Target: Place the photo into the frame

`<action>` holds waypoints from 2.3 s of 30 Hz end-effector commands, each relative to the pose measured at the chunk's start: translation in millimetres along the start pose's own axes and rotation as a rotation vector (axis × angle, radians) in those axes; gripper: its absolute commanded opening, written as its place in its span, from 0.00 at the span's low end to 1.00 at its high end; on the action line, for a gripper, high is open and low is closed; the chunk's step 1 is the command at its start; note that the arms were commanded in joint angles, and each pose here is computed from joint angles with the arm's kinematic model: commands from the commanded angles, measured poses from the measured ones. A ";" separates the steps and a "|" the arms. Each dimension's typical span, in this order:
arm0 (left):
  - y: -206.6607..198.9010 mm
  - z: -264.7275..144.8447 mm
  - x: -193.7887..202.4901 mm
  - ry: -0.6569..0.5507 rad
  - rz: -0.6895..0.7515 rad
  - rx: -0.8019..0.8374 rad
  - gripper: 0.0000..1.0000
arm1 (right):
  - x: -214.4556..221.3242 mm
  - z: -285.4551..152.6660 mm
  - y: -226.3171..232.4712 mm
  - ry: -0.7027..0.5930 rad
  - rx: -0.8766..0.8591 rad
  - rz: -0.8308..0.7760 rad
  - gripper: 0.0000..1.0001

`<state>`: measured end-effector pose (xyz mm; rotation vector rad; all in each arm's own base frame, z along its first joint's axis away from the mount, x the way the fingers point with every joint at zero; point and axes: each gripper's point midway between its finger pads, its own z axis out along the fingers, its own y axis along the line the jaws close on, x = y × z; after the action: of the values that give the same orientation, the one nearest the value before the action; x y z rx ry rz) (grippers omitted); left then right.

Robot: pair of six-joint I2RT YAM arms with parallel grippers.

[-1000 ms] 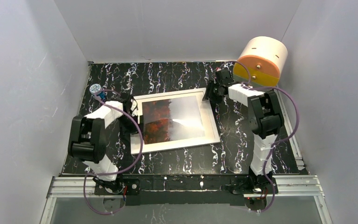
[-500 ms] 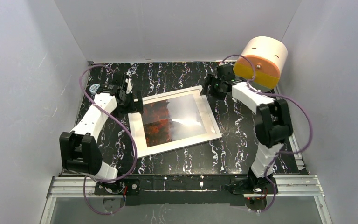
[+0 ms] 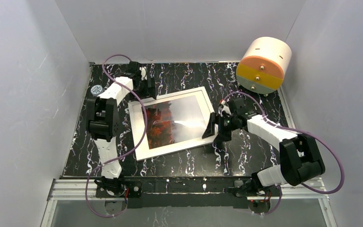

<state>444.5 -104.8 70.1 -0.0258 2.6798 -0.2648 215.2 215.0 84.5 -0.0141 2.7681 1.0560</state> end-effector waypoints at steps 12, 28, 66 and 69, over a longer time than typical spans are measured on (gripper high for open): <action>-42.8 35.5 -36.4 -0.122 0.055 0.261 0.96 | 48.5 18.1 -28.4 0.164 0.047 0.052 0.85; -34.9 35.4 3.6 0.026 -0.007 0.231 0.89 | -44.2 42.4 -52.7 -0.161 0.219 0.111 0.86; 11.3 -108.0 62.8 -0.085 -0.135 -0.054 0.67 | -215.3 -41.9 -13.3 -0.583 0.298 -0.014 0.85; 5.7 -139.9 48.4 -0.157 -0.127 -0.039 0.72 | -190.8 -79.6 -7.7 -0.620 0.339 -0.029 0.85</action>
<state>346.9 -87.2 119.0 -0.2307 2.6286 -0.2869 419.7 184.2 129.3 0.2625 2.3812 0.6282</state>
